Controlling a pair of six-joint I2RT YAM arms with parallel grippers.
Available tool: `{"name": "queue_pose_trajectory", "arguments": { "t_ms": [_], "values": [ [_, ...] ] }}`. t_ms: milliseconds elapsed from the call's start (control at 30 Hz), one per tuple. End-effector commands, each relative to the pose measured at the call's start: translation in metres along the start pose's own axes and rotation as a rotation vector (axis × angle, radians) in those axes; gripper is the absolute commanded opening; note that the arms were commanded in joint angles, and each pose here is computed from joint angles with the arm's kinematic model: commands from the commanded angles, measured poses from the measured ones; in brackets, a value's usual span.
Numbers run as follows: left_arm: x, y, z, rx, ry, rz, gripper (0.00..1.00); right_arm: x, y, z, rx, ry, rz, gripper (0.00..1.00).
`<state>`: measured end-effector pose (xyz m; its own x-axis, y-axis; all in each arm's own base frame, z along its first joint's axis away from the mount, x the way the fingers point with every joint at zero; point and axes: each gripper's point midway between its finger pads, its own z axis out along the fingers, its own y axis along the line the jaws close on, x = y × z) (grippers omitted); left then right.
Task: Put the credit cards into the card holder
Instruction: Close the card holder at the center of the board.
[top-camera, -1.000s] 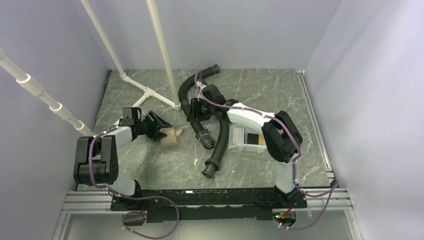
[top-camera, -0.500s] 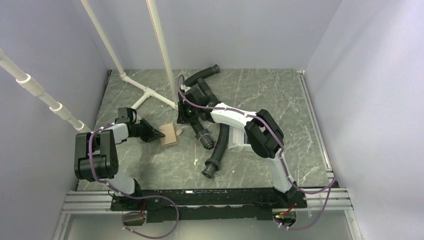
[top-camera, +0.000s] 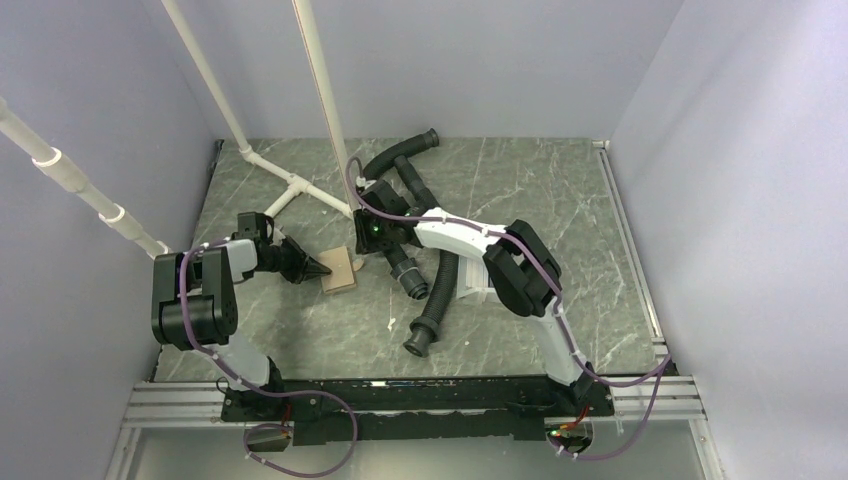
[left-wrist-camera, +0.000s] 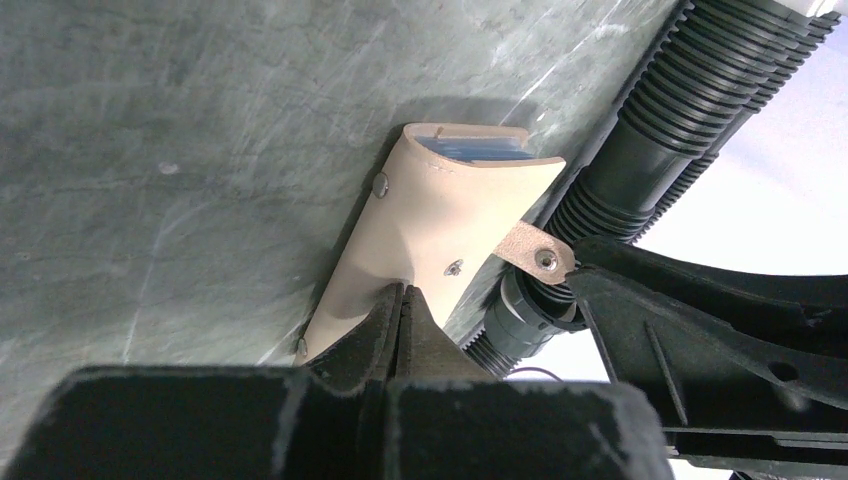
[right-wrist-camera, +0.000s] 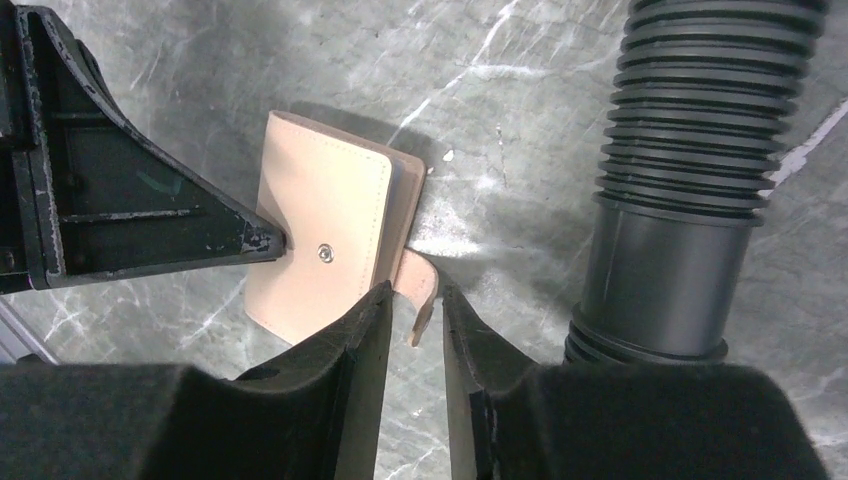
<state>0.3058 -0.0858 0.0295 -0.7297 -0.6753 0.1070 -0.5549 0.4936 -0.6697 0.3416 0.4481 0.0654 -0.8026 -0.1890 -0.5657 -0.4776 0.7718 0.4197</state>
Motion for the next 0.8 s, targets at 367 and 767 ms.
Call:
{"name": "queue_pose_trajectory", "arguments": {
  "t_ms": [367, 767],
  "values": [
    [0.0, 0.01, 0.004, -0.038, 0.011, 0.028, 0.0, -0.003, 0.006, -0.005, -0.008, -0.014, -0.024, 0.19],
    [-0.001, 0.008, 0.002, -0.038, 0.002, 0.044, 0.0, 0.004, 0.008, -0.006, -0.027, 0.011, -0.031, 0.19]
  ]
}}
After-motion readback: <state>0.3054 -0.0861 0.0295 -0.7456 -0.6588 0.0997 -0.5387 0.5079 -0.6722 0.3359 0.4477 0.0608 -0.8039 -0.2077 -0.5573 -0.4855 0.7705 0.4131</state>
